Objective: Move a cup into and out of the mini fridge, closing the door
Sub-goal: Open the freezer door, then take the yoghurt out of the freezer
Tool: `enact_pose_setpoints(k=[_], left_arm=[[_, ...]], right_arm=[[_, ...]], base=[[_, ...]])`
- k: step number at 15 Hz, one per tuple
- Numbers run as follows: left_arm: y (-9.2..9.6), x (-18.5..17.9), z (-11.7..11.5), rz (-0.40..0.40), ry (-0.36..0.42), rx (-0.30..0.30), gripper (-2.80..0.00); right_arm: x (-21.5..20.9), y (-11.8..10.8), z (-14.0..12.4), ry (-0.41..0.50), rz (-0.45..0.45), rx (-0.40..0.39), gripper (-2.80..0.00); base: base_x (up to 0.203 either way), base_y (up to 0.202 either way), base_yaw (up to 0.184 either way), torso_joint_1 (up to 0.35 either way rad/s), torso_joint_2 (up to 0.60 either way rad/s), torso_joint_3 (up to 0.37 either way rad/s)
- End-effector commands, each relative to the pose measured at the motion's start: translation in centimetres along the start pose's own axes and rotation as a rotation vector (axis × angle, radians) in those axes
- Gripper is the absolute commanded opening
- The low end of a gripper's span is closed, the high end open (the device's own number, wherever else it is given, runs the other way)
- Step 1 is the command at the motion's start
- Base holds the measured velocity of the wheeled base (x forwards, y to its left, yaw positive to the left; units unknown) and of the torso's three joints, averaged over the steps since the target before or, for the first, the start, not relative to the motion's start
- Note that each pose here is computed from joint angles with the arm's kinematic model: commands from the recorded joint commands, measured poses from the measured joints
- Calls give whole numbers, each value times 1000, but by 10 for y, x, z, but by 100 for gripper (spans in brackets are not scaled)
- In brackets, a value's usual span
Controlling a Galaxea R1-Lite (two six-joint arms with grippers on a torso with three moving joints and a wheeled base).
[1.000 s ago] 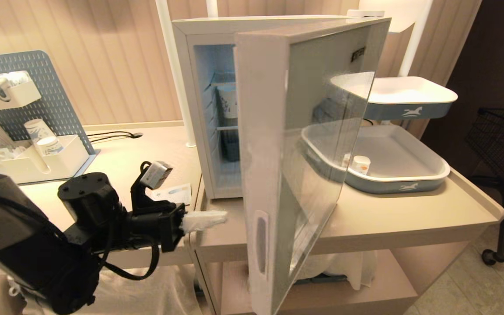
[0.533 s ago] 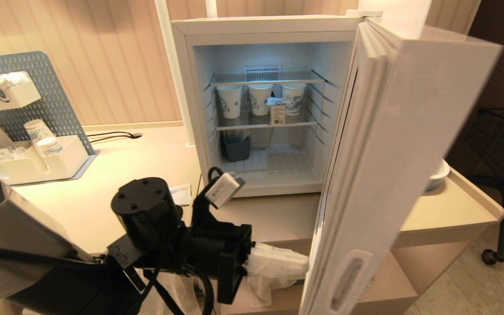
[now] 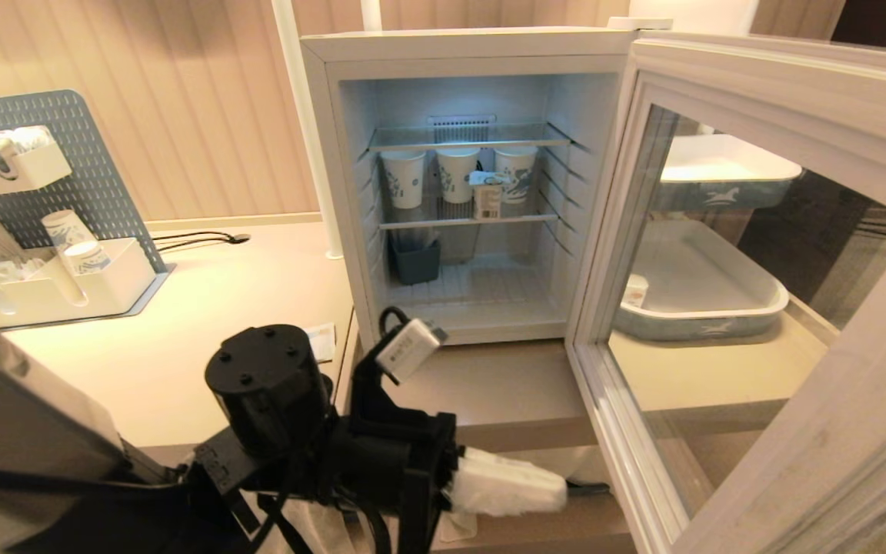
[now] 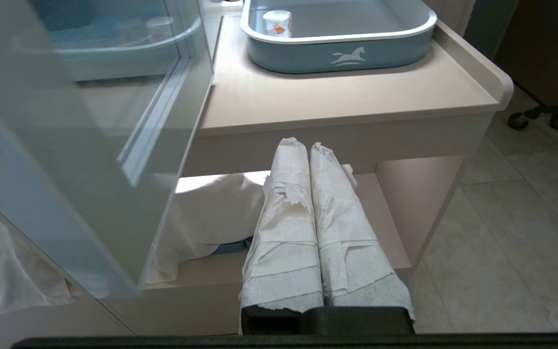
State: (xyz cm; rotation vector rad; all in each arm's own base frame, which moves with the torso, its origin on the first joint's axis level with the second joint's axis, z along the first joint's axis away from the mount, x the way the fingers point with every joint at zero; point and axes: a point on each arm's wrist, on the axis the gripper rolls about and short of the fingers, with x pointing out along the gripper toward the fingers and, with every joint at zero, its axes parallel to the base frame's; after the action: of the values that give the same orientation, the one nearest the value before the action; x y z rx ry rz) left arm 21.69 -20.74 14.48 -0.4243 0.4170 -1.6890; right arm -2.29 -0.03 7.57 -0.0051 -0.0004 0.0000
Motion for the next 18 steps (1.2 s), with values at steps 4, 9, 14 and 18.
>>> enact_pose_setpoints(k=[4,9,14,18], left_arm=[[-103,-141,75,441,-311,162,-280],[-303,-148,56,944,-551,-99,-280],[-434,-117,-4,599,-435,-48,-280],[-471,-115,-131,649,-512,197,-280]], right_arm=[[0,0,0,2,0,-1,-280],[0,0,0,3,0,-4,-280],[0,0,0,2,0,-3,-280],[0,0,0,2,0,0,-280]], base=[[0,0,0,0,0,0],[0,0,0,0,0,0],[0,0,0,0,0,8],[0,0,0,0,0,0]])
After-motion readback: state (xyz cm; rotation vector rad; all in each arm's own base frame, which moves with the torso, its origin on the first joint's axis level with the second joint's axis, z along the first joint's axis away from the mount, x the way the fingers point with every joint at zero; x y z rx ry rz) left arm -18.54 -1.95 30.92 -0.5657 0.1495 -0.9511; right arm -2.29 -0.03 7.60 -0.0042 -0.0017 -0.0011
